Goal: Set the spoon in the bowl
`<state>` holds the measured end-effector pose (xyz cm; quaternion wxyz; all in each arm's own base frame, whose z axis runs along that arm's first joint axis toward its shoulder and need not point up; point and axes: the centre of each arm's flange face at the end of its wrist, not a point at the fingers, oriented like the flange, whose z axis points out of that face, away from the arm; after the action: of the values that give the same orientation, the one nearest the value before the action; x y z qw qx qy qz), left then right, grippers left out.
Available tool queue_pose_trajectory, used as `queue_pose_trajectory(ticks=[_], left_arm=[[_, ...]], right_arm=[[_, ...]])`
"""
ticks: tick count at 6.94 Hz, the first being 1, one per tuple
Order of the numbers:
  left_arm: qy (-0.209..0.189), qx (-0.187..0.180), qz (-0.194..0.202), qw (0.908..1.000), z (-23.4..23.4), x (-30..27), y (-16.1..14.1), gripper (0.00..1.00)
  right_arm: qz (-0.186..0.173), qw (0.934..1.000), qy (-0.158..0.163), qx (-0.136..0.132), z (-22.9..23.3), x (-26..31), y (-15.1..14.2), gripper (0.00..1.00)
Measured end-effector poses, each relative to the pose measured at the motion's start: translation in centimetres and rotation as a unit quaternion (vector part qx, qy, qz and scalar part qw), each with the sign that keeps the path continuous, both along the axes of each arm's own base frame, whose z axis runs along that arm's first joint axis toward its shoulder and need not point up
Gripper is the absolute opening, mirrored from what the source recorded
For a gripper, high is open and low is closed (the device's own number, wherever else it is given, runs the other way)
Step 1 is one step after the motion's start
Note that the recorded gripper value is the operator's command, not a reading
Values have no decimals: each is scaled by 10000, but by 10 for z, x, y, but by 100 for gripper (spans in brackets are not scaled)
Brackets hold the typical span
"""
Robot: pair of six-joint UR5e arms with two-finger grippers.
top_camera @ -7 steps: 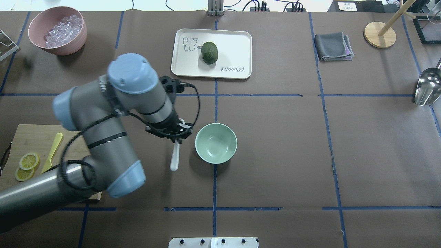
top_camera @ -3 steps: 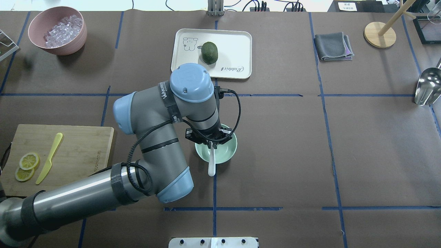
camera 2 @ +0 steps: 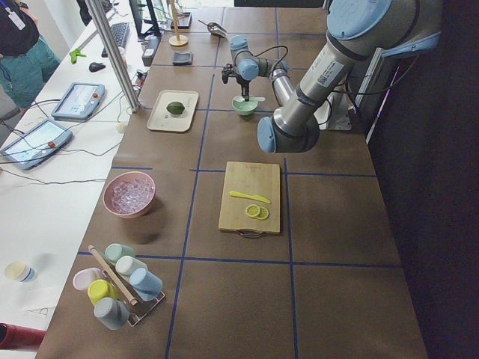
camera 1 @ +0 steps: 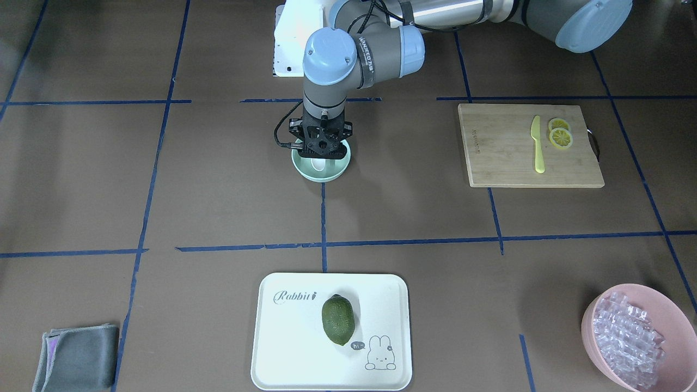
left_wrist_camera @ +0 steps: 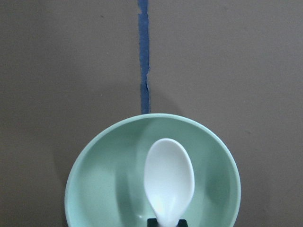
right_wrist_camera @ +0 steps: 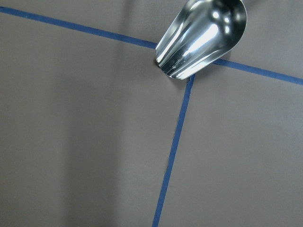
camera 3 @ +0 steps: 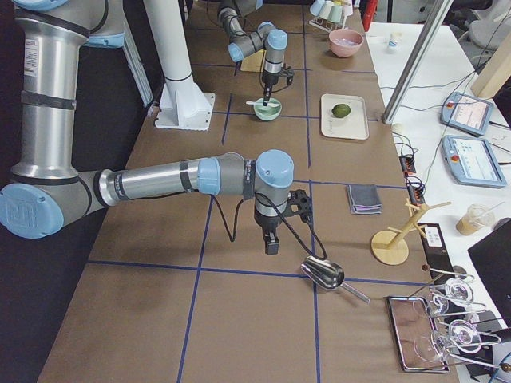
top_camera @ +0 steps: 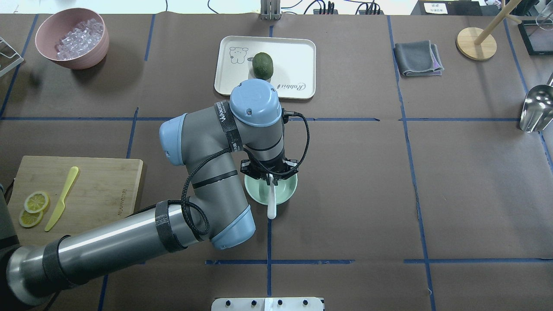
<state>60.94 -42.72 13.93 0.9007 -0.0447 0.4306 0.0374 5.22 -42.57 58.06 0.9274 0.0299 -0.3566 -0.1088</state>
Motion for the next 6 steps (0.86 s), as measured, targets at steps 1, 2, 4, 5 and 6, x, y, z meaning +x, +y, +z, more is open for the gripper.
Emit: queue_pose_trajectory(ticks=[1, 2, 4, 5, 6], left_arm=[[4, -1, -1, 10000, 0, 0, 0, 100], [11, -4, 0, 10000, -1, -1, 0, 100], [0, -9, -21, 10000, 1, -8, -6, 100], [-52, -6, -69, 10000, 14, -20, -14, 100], [-120, 106, -61, 9999, 39, -43, -23, 100]], right_arm=[[1, 10000, -1, -2, 0, 0, 0, 100], [0, 10000, -1, -6, 0, 0, 0, 100], [-8, 10000, -49, -47, 4, -1, 5, 100], [-10, 10000, -57, -59, 4, -1, 7, 100], [-5, 10000, -55, -76, 5, -1, 10, 100]])
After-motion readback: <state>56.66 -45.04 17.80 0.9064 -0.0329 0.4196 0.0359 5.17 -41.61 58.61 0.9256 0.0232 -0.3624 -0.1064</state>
